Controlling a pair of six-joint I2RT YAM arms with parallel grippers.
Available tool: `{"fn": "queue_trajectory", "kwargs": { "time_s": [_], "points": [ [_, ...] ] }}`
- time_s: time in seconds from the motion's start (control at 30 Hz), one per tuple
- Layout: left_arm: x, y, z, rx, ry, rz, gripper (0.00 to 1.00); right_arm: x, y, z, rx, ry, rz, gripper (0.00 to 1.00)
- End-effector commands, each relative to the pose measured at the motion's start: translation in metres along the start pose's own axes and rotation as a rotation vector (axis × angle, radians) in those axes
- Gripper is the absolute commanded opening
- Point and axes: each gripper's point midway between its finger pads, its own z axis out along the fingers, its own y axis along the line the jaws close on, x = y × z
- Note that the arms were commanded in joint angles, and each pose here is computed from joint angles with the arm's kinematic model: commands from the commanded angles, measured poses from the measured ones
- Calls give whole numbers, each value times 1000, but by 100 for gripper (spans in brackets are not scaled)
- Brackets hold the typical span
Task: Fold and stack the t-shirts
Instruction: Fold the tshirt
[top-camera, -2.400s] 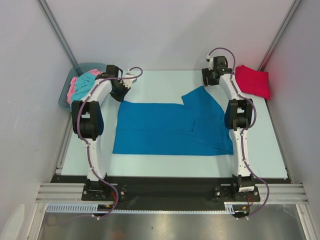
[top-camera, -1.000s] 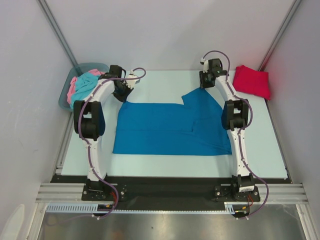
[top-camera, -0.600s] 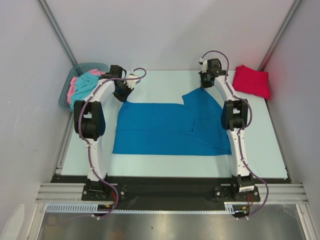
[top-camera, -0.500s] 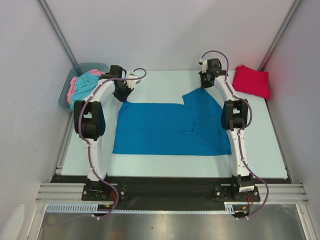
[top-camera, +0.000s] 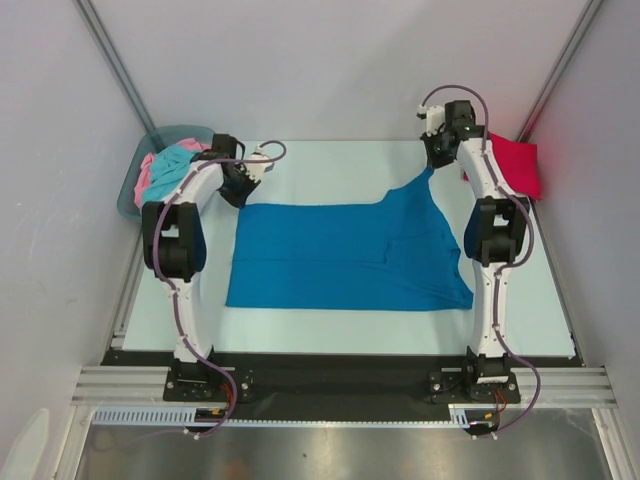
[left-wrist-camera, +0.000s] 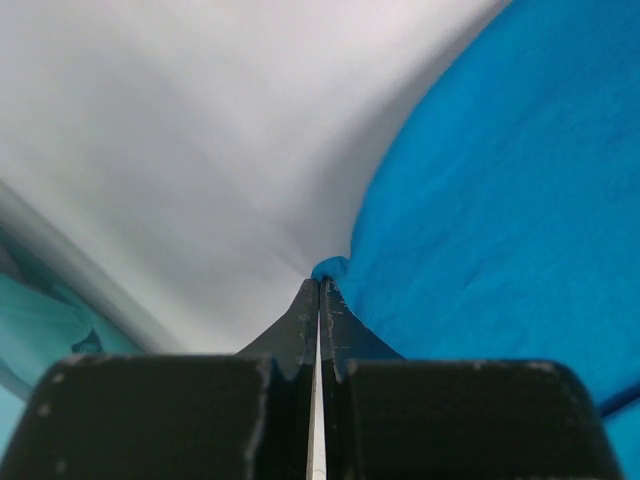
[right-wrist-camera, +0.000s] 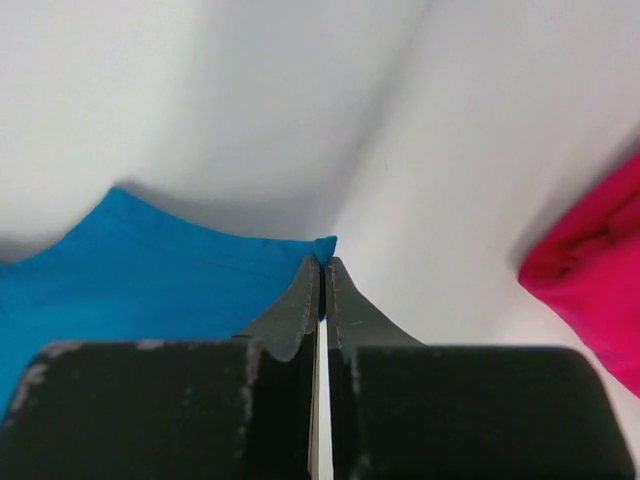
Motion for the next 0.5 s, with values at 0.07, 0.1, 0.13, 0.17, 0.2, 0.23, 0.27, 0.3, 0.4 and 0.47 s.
{"fn": "queue_trajectory", "kwargs": {
  "time_s": [0.07, 0.1, 0.13, 0.17, 0.2, 0.23, 0.27, 0.3, 0.4, 0.47],
  "points": [
    [-15, 17, -39, -78, -84, 37, 0, -3, 15, -60, -97, -1, -109, 0],
    [-14, 18, -39, -79, -84, 38, 0, 3, 20, -68, -118, 22, -120, 0],
    [-14, 18, -40, -80, -89, 40, 0, 10, 24, -70, -147, 41, -140, 0],
    [-11, 17, -40, -79, -84, 47, 0, 14, 28, -72, -166, 60, -147, 0],
    [-11, 18, -43, -84, -91, 52, 0, 29, 36, -74, -204, 114, -143, 0],
    [-11, 19, -44, -88, -92, 66, 0, 35, 39, -75, -223, 136, -165, 0],
    [-8, 19, -44, -90, -87, 71, 0, 42, 42, -75, -235, 162, -169, 0],
    [-7, 22, -47, -99, -87, 72, 0, 54, 46, -77, -261, 209, -167, 0],
    [-3, 24, -49, -101, -87, 77, 0, 68, 48, -85, -287, 249, -180, 0],
    [-1, 25, -54, -107, -87, 93, 0, 73, 48, -88, -292, 262, -204, 0]
  ]
}}
